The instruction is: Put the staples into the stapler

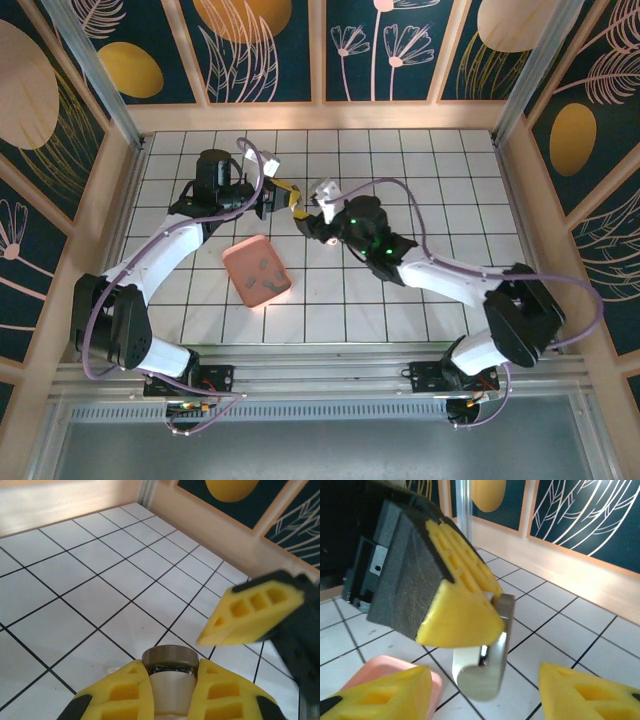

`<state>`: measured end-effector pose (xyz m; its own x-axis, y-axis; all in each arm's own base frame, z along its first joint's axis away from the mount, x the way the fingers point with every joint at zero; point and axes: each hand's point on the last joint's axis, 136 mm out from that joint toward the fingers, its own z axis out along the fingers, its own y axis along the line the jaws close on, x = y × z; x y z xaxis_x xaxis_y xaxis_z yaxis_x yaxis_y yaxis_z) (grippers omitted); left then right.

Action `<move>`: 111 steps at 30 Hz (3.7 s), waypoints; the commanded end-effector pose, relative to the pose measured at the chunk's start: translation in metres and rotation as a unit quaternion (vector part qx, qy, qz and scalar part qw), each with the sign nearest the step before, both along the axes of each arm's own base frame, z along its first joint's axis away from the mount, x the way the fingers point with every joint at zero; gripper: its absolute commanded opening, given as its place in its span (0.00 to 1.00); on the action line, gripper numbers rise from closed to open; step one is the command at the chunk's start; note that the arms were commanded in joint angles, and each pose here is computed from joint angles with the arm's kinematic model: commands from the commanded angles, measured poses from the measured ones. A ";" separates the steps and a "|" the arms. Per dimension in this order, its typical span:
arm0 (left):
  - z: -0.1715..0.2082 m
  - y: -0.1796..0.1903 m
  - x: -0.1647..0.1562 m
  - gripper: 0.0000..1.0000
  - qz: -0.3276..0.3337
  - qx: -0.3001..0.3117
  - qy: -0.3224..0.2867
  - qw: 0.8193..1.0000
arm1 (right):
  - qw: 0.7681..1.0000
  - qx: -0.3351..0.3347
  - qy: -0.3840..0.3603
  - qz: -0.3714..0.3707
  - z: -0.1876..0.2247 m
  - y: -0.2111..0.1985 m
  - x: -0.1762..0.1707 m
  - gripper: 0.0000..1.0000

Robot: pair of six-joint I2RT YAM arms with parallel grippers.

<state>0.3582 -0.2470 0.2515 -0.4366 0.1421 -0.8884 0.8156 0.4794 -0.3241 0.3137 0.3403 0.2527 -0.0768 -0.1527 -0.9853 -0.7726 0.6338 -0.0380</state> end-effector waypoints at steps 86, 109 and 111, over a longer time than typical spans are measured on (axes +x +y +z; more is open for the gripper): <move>-0.007 -0.006 -0.129 0.55 -0.294 0.004 -0.232 0.927 | 0.951 0.036 -0.036 0.305 -0.026 -0.018 -0.085 0.15; -0.023 -0.012 -0.118 0.38 -0.296 0.017 -0.210 0.931 | 0.944 0.034 -0.065 0.321 -0.020 0.000 -0.071 0.15; -0.022 -0.013 -0.114 0.43 -0.294 0.020 -0.208 0.933 | 0.945 0.032 -0.067 0.320 -0.020 0.000 -0.071 0.15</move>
